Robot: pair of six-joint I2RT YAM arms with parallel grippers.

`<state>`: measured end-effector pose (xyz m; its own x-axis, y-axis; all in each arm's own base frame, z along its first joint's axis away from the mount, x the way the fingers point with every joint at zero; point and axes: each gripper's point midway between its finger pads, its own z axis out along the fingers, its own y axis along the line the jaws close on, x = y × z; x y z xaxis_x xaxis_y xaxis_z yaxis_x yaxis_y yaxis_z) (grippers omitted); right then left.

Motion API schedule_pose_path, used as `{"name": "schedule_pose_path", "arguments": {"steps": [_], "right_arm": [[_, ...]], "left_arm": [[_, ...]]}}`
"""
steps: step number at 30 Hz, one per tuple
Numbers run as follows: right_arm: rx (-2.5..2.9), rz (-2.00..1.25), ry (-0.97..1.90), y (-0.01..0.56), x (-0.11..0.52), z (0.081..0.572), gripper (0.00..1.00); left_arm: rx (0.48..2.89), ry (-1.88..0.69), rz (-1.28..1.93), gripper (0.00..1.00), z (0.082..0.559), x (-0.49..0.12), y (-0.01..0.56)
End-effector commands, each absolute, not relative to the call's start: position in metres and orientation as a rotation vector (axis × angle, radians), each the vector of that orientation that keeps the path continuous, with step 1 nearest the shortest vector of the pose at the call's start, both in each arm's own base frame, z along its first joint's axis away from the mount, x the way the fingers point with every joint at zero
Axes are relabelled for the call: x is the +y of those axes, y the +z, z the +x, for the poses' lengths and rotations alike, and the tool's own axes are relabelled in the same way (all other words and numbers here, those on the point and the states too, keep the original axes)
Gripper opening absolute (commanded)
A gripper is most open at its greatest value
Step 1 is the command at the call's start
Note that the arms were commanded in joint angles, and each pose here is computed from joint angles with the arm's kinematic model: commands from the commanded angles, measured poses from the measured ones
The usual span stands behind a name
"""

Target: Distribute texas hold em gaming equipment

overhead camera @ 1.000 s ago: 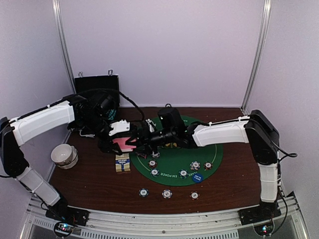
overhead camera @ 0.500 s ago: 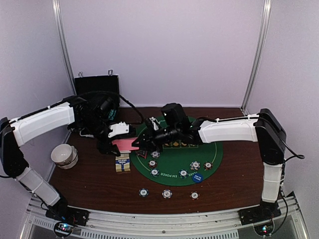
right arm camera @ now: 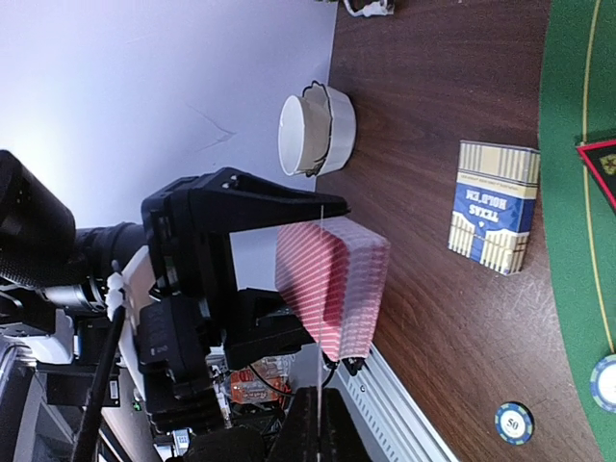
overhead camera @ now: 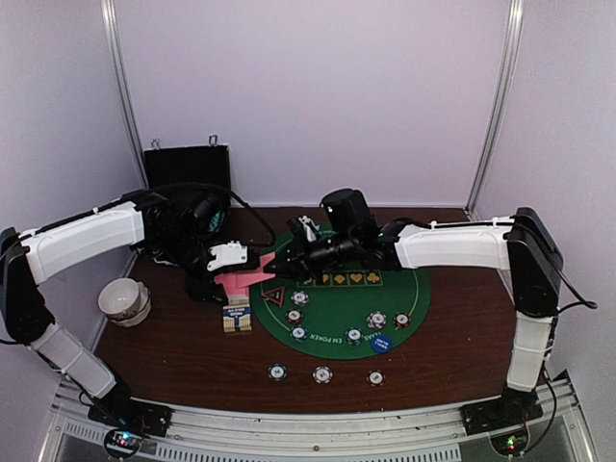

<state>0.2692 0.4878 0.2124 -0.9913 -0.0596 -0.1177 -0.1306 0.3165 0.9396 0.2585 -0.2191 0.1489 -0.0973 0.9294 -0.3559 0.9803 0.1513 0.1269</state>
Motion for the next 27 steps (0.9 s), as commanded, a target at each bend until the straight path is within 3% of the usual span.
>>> {"name": "schedule_pose_path", "arguments": {"steps": [1, 11, 27], "right_arm": [[2.486, -0.167, 1.772, 0.221, 0.465, 0.28, 0.0], [2.54, -0.114, 1.653, 0.2, 0.441, 0.326, 0.0], [2.625, -0.095, 1.579, 0.112, 0.494, 0.399, 0.0]], "left_arm": [[2.047, -0.161, 1.757, 0.05, 0.267, -0.213, 0.166], [2.067, -0.163, 1.714, 0.04, 0.264, -0.2, 0.175], [2.07, -0.23, 1.665, 0.01, 0.249, -0.199, 0.192]]}}
